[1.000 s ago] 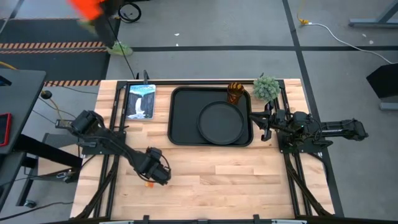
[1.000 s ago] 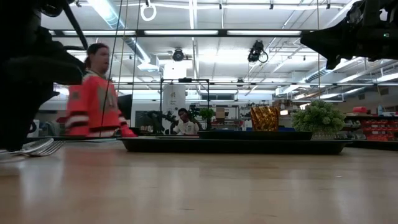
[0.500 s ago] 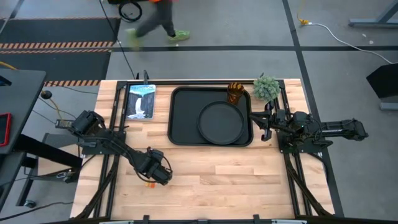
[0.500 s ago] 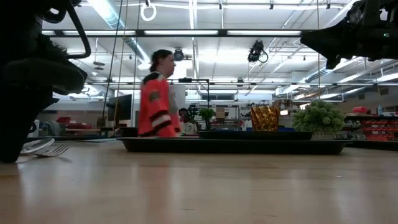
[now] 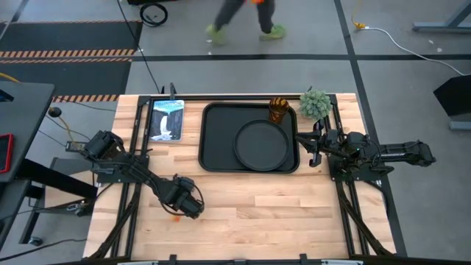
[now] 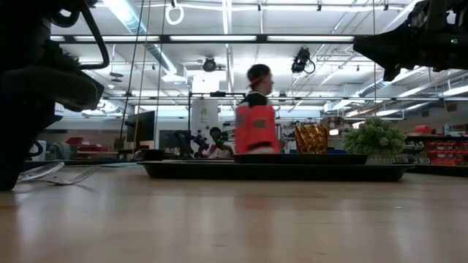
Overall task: Pick and place plate/cup/fork/spoon on tray
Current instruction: Put the orange fork to the left of the black plate on the black tray
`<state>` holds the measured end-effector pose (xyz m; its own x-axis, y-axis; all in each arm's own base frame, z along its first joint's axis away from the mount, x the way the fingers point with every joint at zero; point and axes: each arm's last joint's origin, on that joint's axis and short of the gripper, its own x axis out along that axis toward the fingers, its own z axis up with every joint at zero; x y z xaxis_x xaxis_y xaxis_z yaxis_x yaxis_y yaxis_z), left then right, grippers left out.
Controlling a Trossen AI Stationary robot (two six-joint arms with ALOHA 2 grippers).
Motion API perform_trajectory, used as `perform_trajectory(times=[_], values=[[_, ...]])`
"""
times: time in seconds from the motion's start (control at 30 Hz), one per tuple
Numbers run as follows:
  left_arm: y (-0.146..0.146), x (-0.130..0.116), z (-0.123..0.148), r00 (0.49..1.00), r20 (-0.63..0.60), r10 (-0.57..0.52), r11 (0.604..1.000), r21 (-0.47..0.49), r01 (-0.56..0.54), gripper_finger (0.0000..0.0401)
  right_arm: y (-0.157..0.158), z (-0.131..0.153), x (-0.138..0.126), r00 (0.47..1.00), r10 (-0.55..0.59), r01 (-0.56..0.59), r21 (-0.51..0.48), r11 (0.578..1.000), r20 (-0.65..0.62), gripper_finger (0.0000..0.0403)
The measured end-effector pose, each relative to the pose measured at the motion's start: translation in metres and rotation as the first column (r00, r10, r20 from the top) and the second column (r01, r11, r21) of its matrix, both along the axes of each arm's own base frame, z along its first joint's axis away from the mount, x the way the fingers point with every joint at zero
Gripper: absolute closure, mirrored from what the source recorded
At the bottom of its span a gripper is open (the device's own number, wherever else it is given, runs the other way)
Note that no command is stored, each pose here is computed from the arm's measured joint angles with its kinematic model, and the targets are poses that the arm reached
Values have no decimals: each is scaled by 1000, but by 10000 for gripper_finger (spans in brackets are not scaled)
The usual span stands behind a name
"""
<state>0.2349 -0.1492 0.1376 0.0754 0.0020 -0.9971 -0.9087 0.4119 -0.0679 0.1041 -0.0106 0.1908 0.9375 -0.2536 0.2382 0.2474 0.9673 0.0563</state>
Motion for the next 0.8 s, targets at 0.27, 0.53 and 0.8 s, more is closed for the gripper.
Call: perform_trajectory(times=[0.27, 0.53, 0.8], values=[[3, 9, 14, 999, -33, -39, 999, 25, 40, 384, 0, 0, 0, 1000, 0, 0, 0, 1000, 0, 334], [22, 32, 48, 996, -43, -83, 991, 100, 87, 381, 0, 0, 0, 1000, 0, 0, 0, 1000, 0, 334], [69, 60, 79, 986, -34, -166, 966, 195, 170, 381, 0, 0, 0, 1000, 0, 0, 0, 1000, 0, 334]])
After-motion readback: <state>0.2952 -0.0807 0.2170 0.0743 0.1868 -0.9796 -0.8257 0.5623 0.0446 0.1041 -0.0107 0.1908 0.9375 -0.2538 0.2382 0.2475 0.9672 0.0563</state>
